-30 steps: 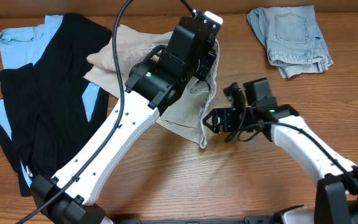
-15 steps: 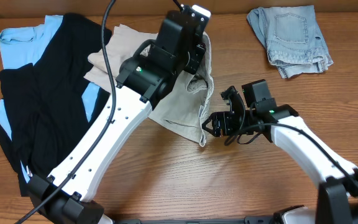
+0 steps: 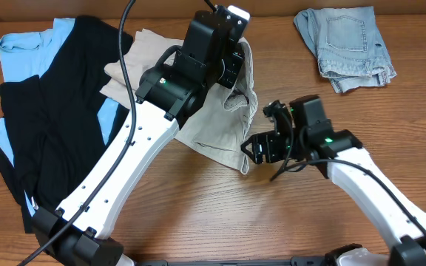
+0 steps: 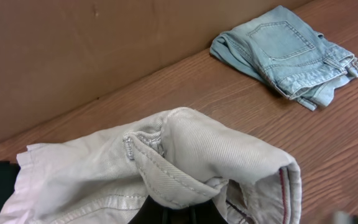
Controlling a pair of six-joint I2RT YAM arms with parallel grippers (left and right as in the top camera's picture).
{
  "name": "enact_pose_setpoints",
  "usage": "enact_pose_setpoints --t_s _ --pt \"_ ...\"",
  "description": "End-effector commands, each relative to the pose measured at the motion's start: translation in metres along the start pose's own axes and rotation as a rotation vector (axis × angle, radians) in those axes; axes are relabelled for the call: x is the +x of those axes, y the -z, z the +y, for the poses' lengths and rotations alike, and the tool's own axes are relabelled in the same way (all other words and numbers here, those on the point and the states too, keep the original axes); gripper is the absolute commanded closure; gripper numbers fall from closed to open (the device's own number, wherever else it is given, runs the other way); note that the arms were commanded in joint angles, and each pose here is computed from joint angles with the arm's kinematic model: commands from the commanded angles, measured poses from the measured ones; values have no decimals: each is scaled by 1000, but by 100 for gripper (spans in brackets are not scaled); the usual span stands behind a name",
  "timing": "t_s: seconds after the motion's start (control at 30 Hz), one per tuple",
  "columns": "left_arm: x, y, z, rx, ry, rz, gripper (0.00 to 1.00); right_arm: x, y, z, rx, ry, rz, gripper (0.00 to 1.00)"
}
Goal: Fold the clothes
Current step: 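Hold the waistband corners with both grippers and spread the shorts flat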
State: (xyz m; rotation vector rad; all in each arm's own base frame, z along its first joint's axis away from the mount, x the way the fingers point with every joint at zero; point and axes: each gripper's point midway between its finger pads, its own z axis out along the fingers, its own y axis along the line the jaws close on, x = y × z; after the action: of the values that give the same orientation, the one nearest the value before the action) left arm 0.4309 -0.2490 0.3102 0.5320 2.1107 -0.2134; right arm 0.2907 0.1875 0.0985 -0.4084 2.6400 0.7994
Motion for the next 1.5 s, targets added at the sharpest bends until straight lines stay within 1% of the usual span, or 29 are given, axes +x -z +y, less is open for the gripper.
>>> enact_pose_setpoints --t_s 0.0,0.1,0.17,0.3,0.37,0.4,0.43,0.53,0.57,0.63,0.73,0.87,0.93,1.03,1.13,1.17,1.23,1.37,1.47 --pt "-20 10 0 16 39 -58 96 7 -18 1 22 41 34 18" --pt "-19 10 0 17 39 -54 96 9 -27 -5 92 66 42 18" --pt "-18 10 0 17 39 -51 96 12 -31 -13 145 68 52 21" --pt "-17 10 0 17 38 -48 96 18 -39 -28 206 34 80 29" --pt "-17 9 0 17 38 -45 96 19 -43 -30 210 32 88 37" --pt "-16 10 0 17 38 -43 96 19 -44 -31 210 28 88 49" --pt "-16 10 0 17 37 -41 96 19 -44 -31 210 28 86 58" --pt "-17 13 1 16 38 -44 96 16 -43 -36 241 -29 68 91" --pt "-18 14 1 14 37 -47 96 15 -42 -37 245 -47 62 94" --pt "-24 22 4 4 40 -66 96 11 -38 -37 245 -79 45 96" --pt "-37 43 13 -36 40 -98 96 -1 -21 -35 249 -89 13 96" --pt "-56 89 35 -144 39 -149 96 -36 35 -33 285 -114 -96 96" --pt "-66 121 50 -212 47 -188 96 -58 78 -30 314 -103 -173 96" --pt "-82 169 63 -269 20 -264 96 -89 151 -24 361 -80 -302 96" --pt "-96 222 70 -287 4 -364 96 -111 234 -8 405 -47 -445 96" --pt "-99 241 72 -290 6 -401 96 -115 254 -2 416 -40 -482 96" --pt "-102 276 75 -292 17 -467 96 -120 303 15 439 -17 -570 96" --pt "-92 349 83 -294 47 -583 96 -113 369 54 450 21 -700 96" --pt "-78 387 87 -293 62 -629 96 -99 399 77 448 46 -759 96"
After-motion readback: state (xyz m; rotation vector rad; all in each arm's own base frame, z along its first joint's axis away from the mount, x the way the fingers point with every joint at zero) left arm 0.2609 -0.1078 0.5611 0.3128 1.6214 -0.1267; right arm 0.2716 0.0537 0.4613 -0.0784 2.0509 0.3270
